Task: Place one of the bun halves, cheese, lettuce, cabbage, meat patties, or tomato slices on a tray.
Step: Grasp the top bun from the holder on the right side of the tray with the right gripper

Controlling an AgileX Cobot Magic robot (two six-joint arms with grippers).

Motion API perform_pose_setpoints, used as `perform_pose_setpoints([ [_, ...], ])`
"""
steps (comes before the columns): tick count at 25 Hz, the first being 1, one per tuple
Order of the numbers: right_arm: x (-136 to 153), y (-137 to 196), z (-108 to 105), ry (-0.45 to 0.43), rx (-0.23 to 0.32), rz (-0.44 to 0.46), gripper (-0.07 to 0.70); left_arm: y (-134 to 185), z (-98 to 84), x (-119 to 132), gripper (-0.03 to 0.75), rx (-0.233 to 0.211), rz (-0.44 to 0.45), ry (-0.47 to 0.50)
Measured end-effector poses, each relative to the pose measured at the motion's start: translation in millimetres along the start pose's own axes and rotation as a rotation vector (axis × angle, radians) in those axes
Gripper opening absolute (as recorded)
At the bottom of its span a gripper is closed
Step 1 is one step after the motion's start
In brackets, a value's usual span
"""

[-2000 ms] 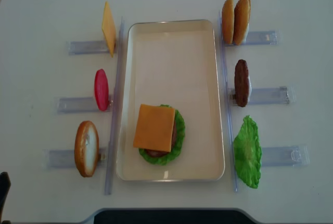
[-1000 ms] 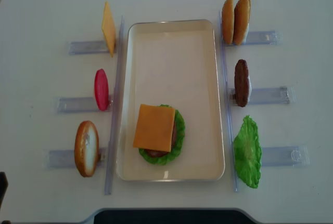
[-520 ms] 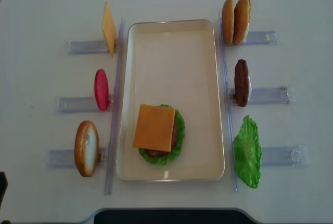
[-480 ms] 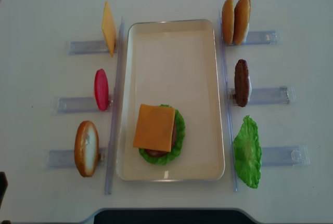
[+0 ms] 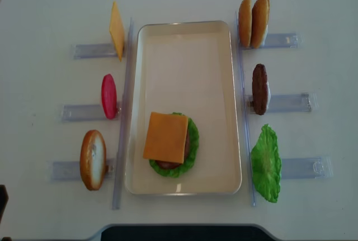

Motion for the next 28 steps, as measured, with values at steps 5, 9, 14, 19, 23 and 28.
perform_pose_setpoints([
  [5, 13, -39, -1, -0.033, -0.013, -0.036, 0.356, 0, 0.0, 0, 0.231, 0.000, 0.000, 0.000],
  [9, 27, -59, -2, -0.058, -0.017, -0.043, 0.356, 0, 0.0, 0, 0.230, 0.000, 0.000, 0.000],
  [14, 37, -63, -2, -0.062, -0.022, -0.029, 0.356, 0, 0.0, 0, 0.230, 0.000, 0.000, 0.000],
  [19, 37, -63, -2, -0.063, -0.022, -0.030, 0.356, 0, 0.0, 0, 0.230, 0.000, 0.000, 0.000],
  [23, 37, -64, 0, -0.067, 0.000, -0.030, 0.356, 0, 0.1, 0, 0.230, 0.000, 0.000, -0.001],
  [28, 37, -65, 29, -0.099, -0.019, -0.027, 0.356, 0, 0.1, 0, 0.230, 0.000, 0.000, -0.001],
])
Point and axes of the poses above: a point on each arm's last joint axis where the gripper is mounted, x pointing out along that axis toward the gripper, z along the wrist's bending axis when the last joint is at zero, y = z × x, the point moved 1 cm from there along x, pointing out along that axis toward the gripper, and after that the axes turned 5 degrees about -x, right-handed, at the moved point
